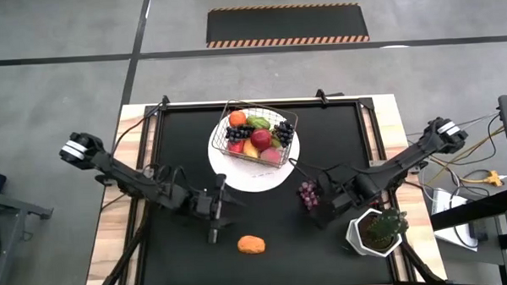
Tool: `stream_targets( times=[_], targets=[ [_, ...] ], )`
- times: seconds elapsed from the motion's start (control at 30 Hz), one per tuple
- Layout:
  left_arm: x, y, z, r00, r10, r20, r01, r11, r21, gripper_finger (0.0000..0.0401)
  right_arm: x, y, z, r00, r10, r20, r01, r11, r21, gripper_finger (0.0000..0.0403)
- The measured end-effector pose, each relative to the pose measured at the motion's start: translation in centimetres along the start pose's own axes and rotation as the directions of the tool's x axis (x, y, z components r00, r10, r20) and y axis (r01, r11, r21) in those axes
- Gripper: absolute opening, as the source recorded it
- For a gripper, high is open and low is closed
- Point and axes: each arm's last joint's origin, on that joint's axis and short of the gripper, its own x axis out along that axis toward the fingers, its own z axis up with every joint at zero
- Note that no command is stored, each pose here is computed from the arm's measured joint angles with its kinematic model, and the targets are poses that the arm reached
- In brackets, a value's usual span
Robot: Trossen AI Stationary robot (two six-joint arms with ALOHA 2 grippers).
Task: Build produce basket
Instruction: Put the pink grapes into the silver basket
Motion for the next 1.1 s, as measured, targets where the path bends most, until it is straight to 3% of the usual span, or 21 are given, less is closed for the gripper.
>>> stream_targets(
  times=[0.37,0.7,0.8,0.93,1.1],
  targets=[
    [-0.9,0.7,1.7,0.995,0.090,0.044,-0.095,0.986,0.139,0.0150,5.0,0.7,-0.8,0.982,-0.180,-0.050,0.181,0.983,0.023,0.0285],
    [-2.3,1.8,3.6,0.969,0.234,0.078,-0.247,0.930,0.273,0.0150,9.8,-0.2,-0.3,0.932,-0.359,-0.046,0.361,0.932,0.047,0.0266],
    [-2.7,2.1,3.9,0.957,0.277,0.080,-0.288,0.907,0.307,0.0150,10.4,-0.4,-0.2,0.923,-0.380,-0.054,0.383,0.922,0.063,0.0225],
    [-3.5,2.5,3.5,0.938,0.342,0.061,-0.343,0.884,0.317,0.0150,10.8,-0.5,-0.1,0.922,-0.382,-0.061,0.386,0.919,0.084,0.0136],
    [-4.5,2.9,2.8,0.917,0.396,0.037,-0.381,0.848,0.369,0.0150,10.1,-0.1,0.2,0.938,-0.341,-0.056,0.343,0.938,0.040,0.0042]
  ],
)
